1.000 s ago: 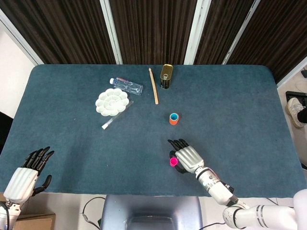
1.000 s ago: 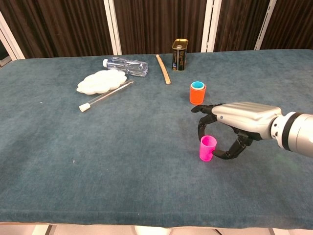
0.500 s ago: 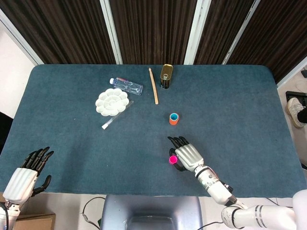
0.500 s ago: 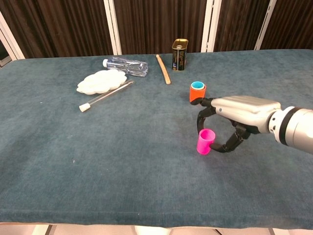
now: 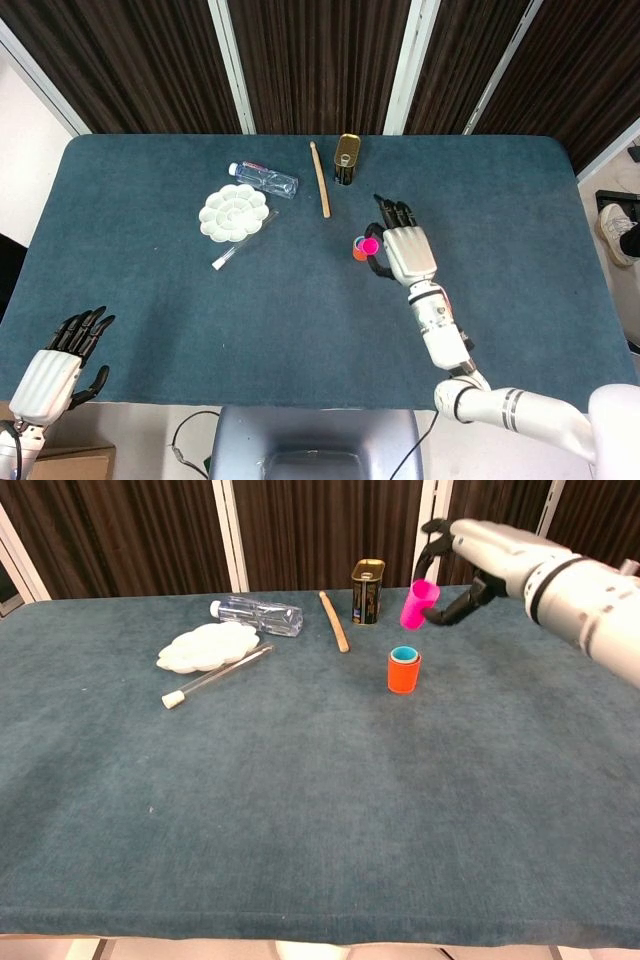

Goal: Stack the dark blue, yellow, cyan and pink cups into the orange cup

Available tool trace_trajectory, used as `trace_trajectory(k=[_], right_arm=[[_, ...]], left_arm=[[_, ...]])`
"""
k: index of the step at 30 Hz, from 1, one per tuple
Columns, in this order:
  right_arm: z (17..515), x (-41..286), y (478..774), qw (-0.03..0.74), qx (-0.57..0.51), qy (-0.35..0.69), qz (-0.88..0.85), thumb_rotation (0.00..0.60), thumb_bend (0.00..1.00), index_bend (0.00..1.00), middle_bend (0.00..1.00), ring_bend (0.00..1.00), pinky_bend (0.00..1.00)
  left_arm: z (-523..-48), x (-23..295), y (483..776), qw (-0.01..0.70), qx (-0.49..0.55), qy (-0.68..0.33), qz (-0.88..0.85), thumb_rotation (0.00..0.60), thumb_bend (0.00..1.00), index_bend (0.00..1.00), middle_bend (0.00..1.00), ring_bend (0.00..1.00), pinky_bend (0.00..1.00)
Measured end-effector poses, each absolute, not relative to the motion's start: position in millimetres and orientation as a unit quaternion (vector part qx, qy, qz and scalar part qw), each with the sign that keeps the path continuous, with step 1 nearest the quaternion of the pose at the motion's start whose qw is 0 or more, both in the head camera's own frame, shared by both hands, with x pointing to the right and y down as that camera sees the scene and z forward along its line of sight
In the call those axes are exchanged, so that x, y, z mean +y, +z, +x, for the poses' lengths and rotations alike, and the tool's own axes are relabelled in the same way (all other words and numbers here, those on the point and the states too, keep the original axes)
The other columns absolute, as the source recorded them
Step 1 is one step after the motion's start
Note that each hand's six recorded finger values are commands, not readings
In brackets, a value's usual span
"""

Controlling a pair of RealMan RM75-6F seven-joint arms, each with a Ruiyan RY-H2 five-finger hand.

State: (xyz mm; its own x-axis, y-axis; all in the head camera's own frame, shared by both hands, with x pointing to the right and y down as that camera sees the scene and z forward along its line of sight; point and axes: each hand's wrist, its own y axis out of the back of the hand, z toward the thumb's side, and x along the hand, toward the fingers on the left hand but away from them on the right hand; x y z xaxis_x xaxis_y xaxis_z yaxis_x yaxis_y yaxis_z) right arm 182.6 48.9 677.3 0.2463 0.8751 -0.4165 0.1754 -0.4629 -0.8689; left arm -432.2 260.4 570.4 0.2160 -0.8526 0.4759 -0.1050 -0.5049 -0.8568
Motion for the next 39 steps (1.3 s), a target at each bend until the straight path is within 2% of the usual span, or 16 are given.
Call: trace_trajectory(k=[2, 7, 16, 27, 30, 34, 35, 39], right_arm=[[185.5, 34.8, 685.8, 0.354, -0.384, 0.507, -0.685, 0.6, 0.48, 0.58, 0.01, 0.0, 0.0], [179.6, 25.2, 696.9, 0.353, -0.384, 0.524, -0.674, 0.6, 0.48, 0.58, 0.01, 0.0, 0.0], [172.5, 34.7, 731.6, 0.347, -0.357, 0.554, -0.668, 0.6, 0.48, 0.58, 0.01, 0.0, 0.0], [166.2, 40.2, 739.0, 0.341, -0.349, 0.553, -0.675, 0.6, 0.48, 0.57, 0.01, 0.0, 0.0], [167.3, 42.3, 742.1, 0.338, -0.343, 0.558, -0.676, 0.6, 0.48, 0.46, 0.01, 0.0, 0.0], [171.2, 44.3, 744.4, 0.333, -0.333, 0.563, -0.679, 0.6, 0.48, 0.04, 0.0, 0.0, 0.0], [171.7, 44.4, 744.1, 0.332, -0.333, 0.563, -0.68, 0.6, 0.48, 0.0, 0.0, 0.0, 0.0], [176.0, 44.5, 735.2, 0.333, -0.334, 0.555, -0.685, 0.6, 0.48, 0.0, 0.0, 0.0, 0.0]], left_arm=[[-432.7, 260.0, 570.9, 0.358, 0.346, -0.523, -0.692, 0.6, 0.46, 0.0, 0.0, 0.0, 0.11], [-433.2, 259.4, 571.6, 0.357, 0.346, -0.524, -0.691, 0.6, 0.46, 0.0, 0.0, 0.0, 0.11], [-434.8, 258.6, 570.8, 0.356, 0.348, -0.525, -0.69, 0.6, 0.46, 0.0, 0.0, 0.0, 0.11], [-435.5, 258.3, 569.9, 0.355, 0.35, -0.524, -0.69, 0.6, 0.46, 0.0, 0.0, 0.0, 0.11], [-435.3, 258.3, 571.0, 0.355, 0.348, -0.525, -0.691, 0.6, 0.46, 0.0, 0.0, 0.0, 0.11], [-435.7, 257.8, 571.4, 0.354, 0.348, -0.526, -0.69, 0.6, 0.46, 0.0, 0.0, 0.0, 0.11], [-435.8, 257.6, 571.4, 0.354, 0.349, -0.526, -0.69, 0.6, 0.46, 0.0, 0.0, 0.0, 0.11], [-435.9, 257.3, 570.9, 0.355, 0.349, -0.525, -0.69, 0.6, 0.46, 0.0, 0.0, 0.0, 0.11]])
